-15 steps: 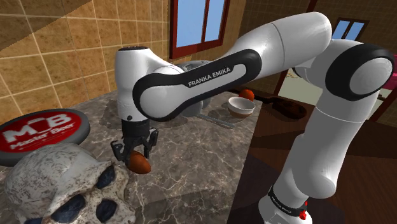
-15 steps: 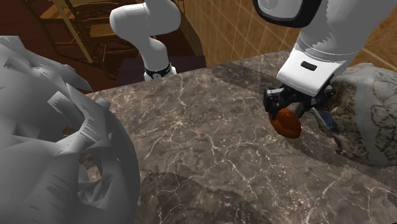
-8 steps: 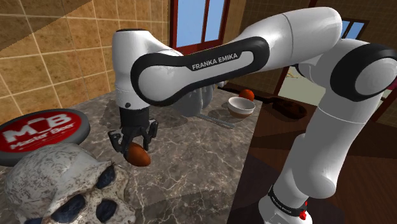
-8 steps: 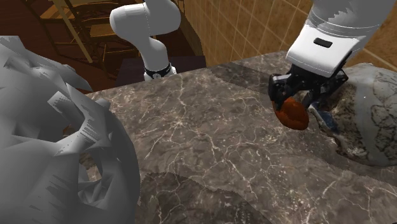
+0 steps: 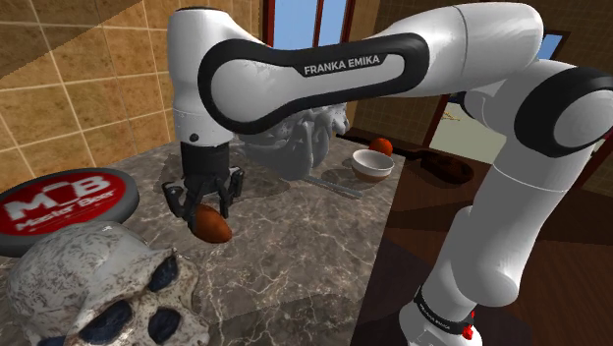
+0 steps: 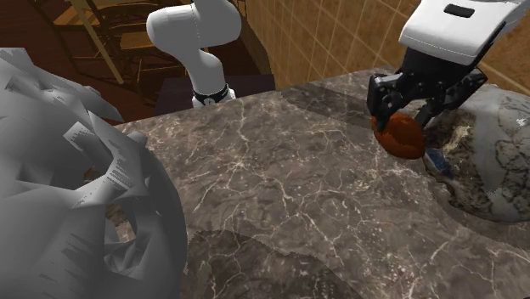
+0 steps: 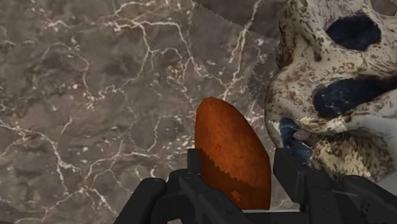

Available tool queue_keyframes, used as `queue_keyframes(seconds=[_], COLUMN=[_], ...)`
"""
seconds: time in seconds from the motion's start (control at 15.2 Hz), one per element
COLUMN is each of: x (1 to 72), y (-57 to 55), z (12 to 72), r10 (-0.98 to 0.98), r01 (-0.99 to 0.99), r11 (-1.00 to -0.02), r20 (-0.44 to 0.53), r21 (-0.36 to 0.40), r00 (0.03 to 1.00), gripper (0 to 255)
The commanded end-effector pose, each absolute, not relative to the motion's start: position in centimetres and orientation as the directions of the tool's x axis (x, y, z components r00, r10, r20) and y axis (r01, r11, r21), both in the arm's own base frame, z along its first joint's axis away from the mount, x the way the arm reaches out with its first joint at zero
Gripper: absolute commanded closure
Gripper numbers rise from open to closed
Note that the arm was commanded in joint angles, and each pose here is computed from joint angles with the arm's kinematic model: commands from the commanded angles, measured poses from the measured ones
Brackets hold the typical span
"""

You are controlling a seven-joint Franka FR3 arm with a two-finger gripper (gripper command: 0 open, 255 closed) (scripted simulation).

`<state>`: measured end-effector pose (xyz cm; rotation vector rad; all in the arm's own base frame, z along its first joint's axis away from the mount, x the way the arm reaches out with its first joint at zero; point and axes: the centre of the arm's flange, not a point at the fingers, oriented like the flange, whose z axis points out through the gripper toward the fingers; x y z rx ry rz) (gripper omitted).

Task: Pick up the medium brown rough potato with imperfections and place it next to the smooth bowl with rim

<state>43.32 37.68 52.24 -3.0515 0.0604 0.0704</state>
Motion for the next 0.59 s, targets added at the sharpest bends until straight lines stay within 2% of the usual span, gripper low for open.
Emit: queue_keyframes(seconds=[0.0, 0.53], x=[43.3, 43.9], y=[37.6, 35.1], z=[53.3, 56.1], r10=[-0.037, -0.037], r01=[-0.041, -0.041], r11=[-0.995, -0.995], r20=[-0.048, -0.048], r21=[-0.087, -0.087], r00=[0.998, 0.998], gripper=[255, 255])
